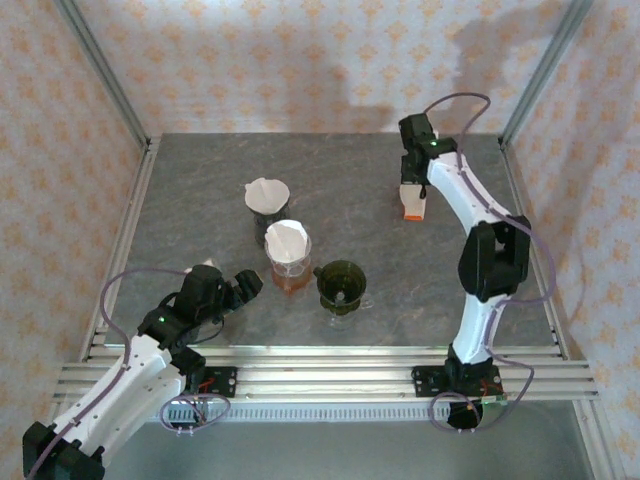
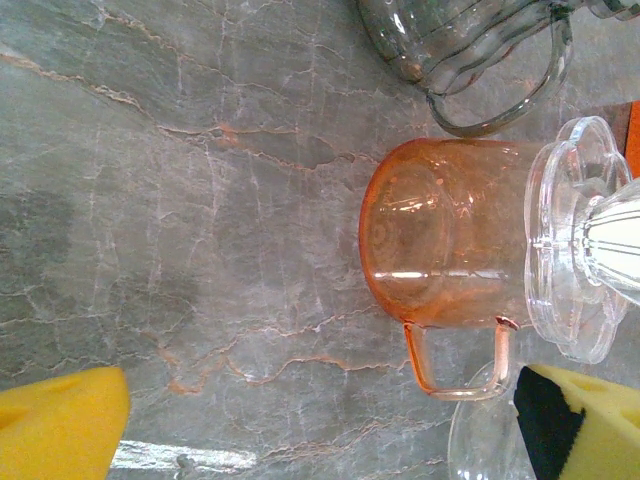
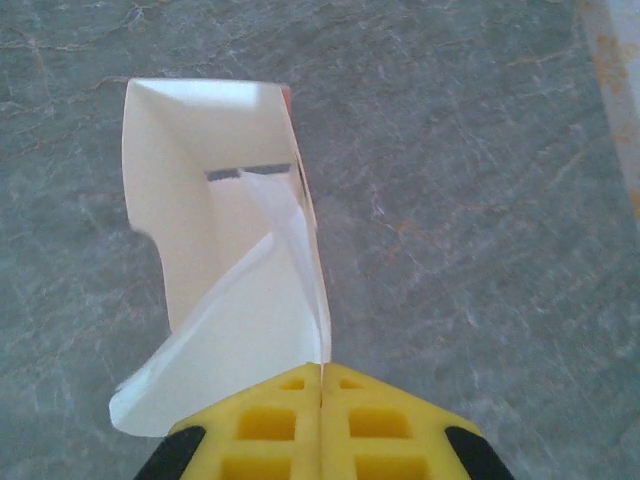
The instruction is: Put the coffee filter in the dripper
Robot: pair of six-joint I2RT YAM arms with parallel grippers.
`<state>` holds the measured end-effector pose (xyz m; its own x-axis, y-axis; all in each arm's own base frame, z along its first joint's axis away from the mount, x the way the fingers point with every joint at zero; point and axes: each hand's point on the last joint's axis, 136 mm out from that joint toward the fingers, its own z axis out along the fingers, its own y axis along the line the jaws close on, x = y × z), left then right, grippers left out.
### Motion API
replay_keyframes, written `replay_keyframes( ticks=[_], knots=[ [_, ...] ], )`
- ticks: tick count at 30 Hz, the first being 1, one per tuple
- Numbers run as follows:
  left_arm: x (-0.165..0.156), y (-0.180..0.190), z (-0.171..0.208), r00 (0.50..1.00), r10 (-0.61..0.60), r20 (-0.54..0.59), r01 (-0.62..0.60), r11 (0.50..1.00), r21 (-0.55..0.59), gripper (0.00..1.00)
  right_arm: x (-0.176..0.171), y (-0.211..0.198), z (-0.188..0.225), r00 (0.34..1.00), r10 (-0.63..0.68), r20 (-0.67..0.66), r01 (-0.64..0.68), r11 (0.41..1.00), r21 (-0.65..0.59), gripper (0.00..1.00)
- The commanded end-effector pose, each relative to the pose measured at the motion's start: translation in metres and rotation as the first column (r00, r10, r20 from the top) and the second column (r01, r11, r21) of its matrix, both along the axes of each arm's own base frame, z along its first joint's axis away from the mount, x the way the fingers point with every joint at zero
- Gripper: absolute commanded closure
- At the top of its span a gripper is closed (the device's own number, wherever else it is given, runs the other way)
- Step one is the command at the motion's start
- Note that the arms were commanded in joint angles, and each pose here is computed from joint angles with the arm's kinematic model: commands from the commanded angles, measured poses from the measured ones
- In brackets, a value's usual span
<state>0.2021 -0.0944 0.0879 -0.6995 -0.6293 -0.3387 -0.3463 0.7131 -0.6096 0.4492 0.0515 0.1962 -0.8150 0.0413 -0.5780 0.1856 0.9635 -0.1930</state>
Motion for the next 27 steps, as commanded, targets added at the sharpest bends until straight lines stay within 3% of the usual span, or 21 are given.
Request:
replay_keyframes(
  ticks=[1,7,10,18,24,27],
  knots=[
    [0.007,-0.001,0.013,0.998,-0.012,0.056,0.012,1.0,0.001,0.0,-0.033,-0.004,0.024,0.999,-0.03,0.044,0.03,0.999,-0.015,1.0],
    [0.008,0.001,0.022,0.996,-0.01,0.084,0.01,1.0,0.007,0.0,-0.087,0.023,0.058,0.991,0.042,0.131,-0.054,0.995,0.085,1.0],
    [0.007,0.001,0.023,0.997,-0.014,0.08,0.014,1.0,0.006,0.0,-0.12,0.044,0.075,0.982,0.112,0.151,-0.141,0.97,0.197,1.0],
    [0.006,0.001,0.023,0.997,-0.008,0.08,0.008,1.0,0.005,0.0,-0.206,0.106,0.102,0.935,0.347,0.066,-0.333,0.802,0.496,1.0],
    [0.006,0.002,0.023,0.997,-0.003,0.079,0.003,1.0,0.006,0.0,-0.254,0.141,0.123,0.894,0.448,0.002,-0.336,0.669,0.663,1.0],
    [0.005,0.003,0.022,0.997,0.002,0.077,-0.002,1.0,0.005,0.0,-0.27,0.152,0.125,0.884,0.464,-0.057,-0.286,0.634,0.718,1.0]
  ],
)
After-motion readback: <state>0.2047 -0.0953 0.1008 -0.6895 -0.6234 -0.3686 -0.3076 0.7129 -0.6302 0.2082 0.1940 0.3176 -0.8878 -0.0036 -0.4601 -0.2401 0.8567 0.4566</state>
